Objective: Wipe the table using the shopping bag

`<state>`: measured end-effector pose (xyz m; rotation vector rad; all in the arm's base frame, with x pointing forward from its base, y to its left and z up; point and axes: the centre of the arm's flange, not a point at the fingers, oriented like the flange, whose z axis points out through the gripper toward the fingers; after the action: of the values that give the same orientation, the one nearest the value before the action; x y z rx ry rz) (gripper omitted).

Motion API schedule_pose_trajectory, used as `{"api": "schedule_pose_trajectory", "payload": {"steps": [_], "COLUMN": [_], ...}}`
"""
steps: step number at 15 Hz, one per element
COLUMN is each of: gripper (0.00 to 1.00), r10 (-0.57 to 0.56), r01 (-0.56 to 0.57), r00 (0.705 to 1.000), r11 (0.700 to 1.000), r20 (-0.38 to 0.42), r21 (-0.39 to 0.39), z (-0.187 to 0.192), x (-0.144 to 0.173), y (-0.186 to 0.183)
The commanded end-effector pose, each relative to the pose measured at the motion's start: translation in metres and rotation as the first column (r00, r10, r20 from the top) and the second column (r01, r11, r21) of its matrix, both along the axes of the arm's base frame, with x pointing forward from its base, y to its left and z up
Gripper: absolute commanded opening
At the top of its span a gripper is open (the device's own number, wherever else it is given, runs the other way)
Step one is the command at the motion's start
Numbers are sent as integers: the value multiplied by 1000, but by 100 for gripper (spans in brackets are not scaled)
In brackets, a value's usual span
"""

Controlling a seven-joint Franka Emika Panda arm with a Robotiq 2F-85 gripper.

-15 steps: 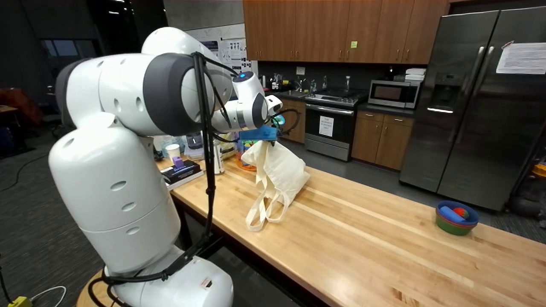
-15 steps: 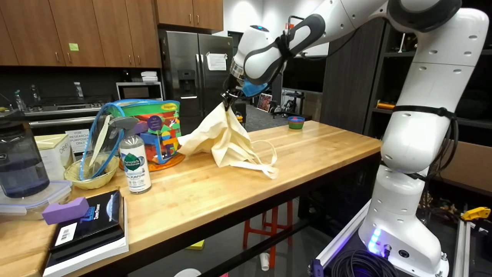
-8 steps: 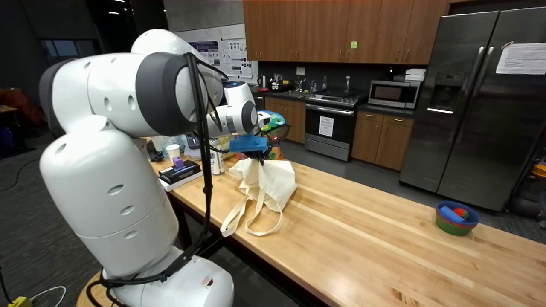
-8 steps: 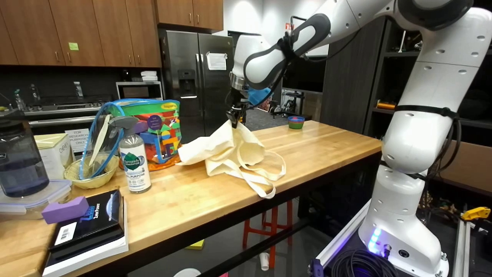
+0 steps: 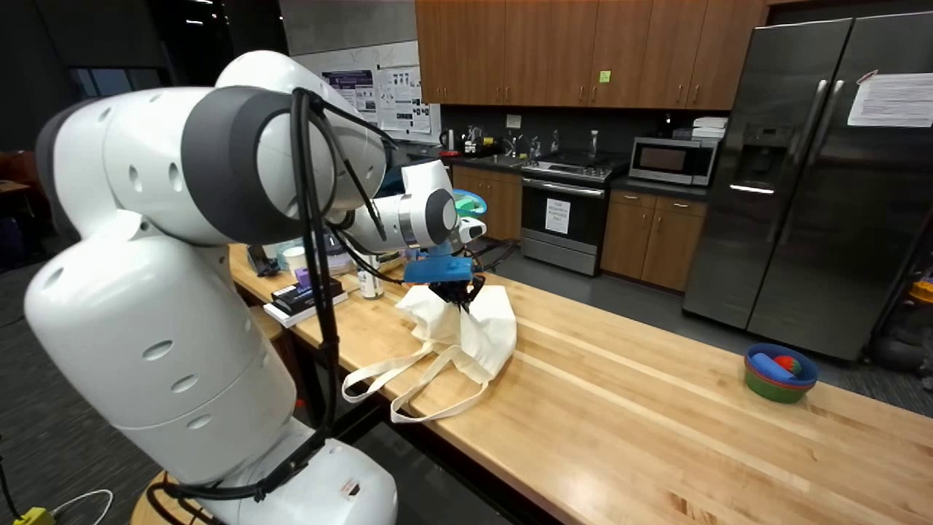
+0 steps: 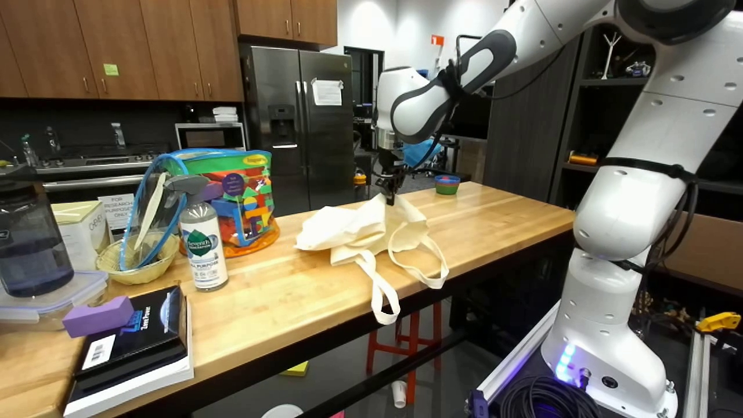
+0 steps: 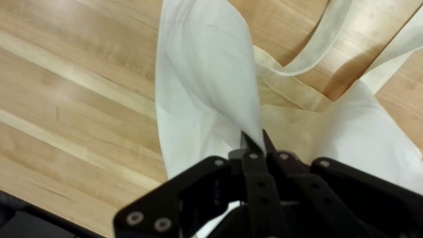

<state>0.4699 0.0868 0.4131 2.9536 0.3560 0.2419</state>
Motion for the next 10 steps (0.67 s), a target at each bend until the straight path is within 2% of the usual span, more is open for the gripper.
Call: {"api": "schedule_pose_trajectory", "payload": {"steps": [1,10], "gripper": [0,0], "r10": [-93,-319], "r01": [92,312], "r00": [995,945], "r11": [995,945], "r20": [-19,-70], "r21": [-38,-95], "z": [1,-20], "x": [-31,-99], "y": [-42,-128]}}
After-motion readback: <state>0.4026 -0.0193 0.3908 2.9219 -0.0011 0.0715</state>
